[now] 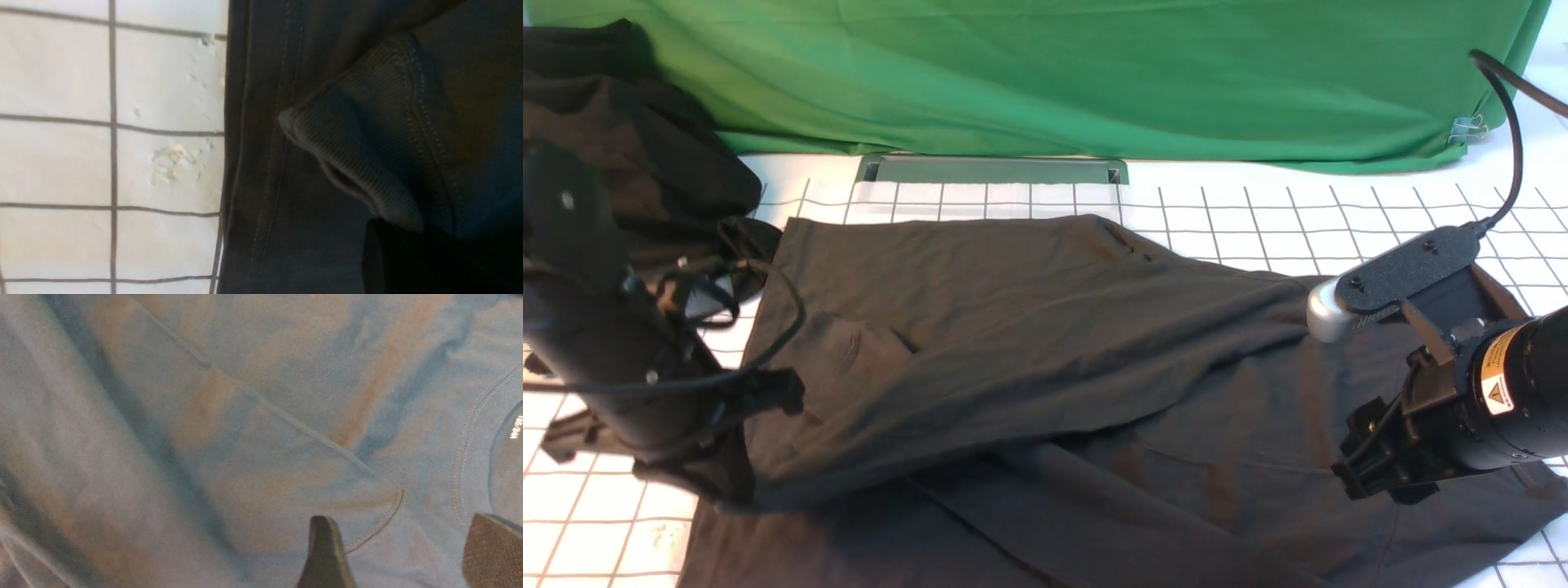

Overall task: Fold a long-sleeved shirt over a white checkered tablecloth.
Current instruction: 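Fold the left side of the dark shirt inward over its body with the left gripper, then grasp the near edge of the shirt at its hem and shoulder corners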

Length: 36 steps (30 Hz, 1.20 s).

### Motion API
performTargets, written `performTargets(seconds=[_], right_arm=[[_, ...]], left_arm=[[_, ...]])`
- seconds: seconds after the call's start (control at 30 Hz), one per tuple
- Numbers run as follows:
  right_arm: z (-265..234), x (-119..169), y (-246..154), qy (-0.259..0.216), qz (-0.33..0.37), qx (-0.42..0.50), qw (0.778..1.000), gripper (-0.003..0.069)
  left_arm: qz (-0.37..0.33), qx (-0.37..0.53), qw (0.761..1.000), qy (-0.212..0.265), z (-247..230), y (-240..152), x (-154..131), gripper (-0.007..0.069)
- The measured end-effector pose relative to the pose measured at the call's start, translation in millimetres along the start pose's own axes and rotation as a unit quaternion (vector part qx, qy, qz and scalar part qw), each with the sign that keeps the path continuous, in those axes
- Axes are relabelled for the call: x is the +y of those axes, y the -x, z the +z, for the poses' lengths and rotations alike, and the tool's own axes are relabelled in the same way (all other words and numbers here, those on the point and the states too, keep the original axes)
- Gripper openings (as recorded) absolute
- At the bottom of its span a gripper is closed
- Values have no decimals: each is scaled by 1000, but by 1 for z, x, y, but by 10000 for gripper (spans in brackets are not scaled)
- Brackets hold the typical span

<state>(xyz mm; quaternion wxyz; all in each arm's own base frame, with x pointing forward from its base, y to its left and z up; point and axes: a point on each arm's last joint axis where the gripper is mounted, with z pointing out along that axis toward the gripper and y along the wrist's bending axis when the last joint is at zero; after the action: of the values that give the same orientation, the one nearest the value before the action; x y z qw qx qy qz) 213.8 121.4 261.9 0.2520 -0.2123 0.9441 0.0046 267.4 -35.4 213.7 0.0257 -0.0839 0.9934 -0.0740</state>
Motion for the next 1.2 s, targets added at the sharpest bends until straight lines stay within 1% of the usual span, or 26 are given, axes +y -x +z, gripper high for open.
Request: performTargets(seconds=[0.1,0.17,0.23,0.3,0.33,0.37,0.4,0.43,0.47,0.57,0.67,0.8,0.97,1.03,1.17,1.2], right_arm=[[0,0,0,1,1,0,1000,426],[0,0,0,2,2,1,1000,426],[0,0,0,2,3,1,1000,426],[0,1,0,4,4,1,1000,426],[0,1,0,4,4,1,1000,426],[0,1,0,4,5,1,1000,426],[0,1,0,5,5,1,1000,426],[0,1,0,6,6,1,1000,426],[0,1,0,7,8,2,1000,426],[0,2,-1,13,14,3,1000,426],[0,3,-1,17,18,4,1000,426],[0,3,0,18,19,2,1000,426],[0,4,1,20,20,-3,1000,426],[0,4,1,21,20,-5,1000,426],[0,4,2,22,20,-9,1000,426],[0,4,2,22,20,-10,999,426]], left_arm=[[-4,7,1000,1,6,-5,2,40],[-4,19,1000,7,13,-10,5,89],[2,26,1000,12,14,-13,6,152],[13,37,999,19,14,-15,8,253],[14,38,999,19,14,-15,8,253],[23,62,997,29,13,-19,10,349],[26,76,996,35,13,-22,11,393],[27,79,996,37,13,-22,11,410],[30,98,994,44,12,-25,13,459],[32,128,990,55,12,-34,16,517],[25,149,987,52,16,-53,20,533],[14,143,989,40,25,-77,25,519],[12,121,992,41,40,-96,33,463],[8,124,991,55,46,-102,38,435],[6,123,990,65,49,-102,40,379],[4,123,990,65,50,-101,40,347]])
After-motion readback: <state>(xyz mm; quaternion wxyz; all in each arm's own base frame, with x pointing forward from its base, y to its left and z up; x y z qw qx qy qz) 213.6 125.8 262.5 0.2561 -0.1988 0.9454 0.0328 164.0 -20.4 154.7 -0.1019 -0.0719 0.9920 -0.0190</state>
